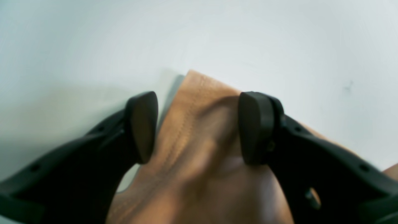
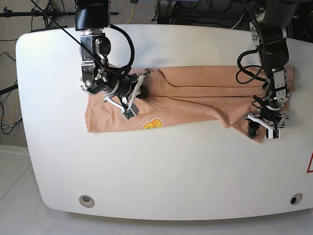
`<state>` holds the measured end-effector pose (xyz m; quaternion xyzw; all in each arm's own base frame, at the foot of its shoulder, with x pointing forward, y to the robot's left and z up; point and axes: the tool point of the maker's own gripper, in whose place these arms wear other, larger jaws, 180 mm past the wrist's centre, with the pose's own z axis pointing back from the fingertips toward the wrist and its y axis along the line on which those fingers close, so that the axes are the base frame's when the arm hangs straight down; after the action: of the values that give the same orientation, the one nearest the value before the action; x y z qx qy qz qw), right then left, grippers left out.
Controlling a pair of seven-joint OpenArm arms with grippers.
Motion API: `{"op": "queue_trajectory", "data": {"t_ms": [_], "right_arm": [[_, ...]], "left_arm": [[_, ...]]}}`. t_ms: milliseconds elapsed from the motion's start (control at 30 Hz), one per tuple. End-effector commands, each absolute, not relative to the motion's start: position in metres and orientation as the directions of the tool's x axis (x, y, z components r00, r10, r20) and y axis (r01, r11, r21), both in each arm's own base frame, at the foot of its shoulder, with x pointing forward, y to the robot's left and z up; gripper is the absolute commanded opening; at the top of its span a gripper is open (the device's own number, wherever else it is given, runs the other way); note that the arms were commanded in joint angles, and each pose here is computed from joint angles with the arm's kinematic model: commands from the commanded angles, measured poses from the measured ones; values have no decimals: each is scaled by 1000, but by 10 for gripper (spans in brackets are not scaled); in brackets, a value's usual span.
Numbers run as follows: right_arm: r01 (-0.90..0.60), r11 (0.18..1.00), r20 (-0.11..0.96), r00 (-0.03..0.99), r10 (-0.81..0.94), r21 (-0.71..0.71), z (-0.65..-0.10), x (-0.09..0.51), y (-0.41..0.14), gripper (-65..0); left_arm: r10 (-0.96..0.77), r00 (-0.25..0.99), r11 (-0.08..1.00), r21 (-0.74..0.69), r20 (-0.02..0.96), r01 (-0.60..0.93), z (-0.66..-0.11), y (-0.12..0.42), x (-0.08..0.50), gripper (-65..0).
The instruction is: Fold the T-shirt properly
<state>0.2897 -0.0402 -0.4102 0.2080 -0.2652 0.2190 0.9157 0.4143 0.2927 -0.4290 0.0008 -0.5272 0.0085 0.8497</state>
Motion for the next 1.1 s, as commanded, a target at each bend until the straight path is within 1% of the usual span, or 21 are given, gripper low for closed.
{"op": "queue_trajectory", "data": {"t_ms": [0,67,100,167,200,233,400,667,833,1067], "right_arm": [[-527,810,620,733,280,257,-397,300,-38,-650],[-527,810,620,733,280,257,-397,300,-38,-650],[-527,810,620,733,280,257,-397,300,-38,-650],[-528,810,621,732,280,256,-397,301,-38,-650],[-528,810,622,732,279,257,-397,301,-37,-650],[-528,810,622,732,279,257,-397,301,-37,-650],[-528,809,623,731,278,258,-396,302,-36,-650],[-528,809,624,731,277,259,-396,302,-36,-650],[-528,809,624,731,277,259,-396,302,-36,-650],[-528,809,624,731,277,259,-396,302,-36,-650]], "left_arm": [[-6,533,1000,-7,846,23,-450,285,400,-315],[-5,534,999,-15,845,33,-451,283,399,-381],[-5,534,999,-16,845,35,-450,283,398,-444],[-5,534,999,-18,845,39,-450,282,398,-529],[-7,536,999,-18,844,42,-451,282,398,-564],[-7,536,999,-19,844,44,-451,282,398,-575],[-9,539,998,-25,842,56,-452,280,396,-563],[-2,538,997,-42,843,70,-452,277,395,-568],[-9,537,995,-44,844,86,-449,282,394,-612],[18,537,992,-82,843,95,-449,282,388,-616]]}}
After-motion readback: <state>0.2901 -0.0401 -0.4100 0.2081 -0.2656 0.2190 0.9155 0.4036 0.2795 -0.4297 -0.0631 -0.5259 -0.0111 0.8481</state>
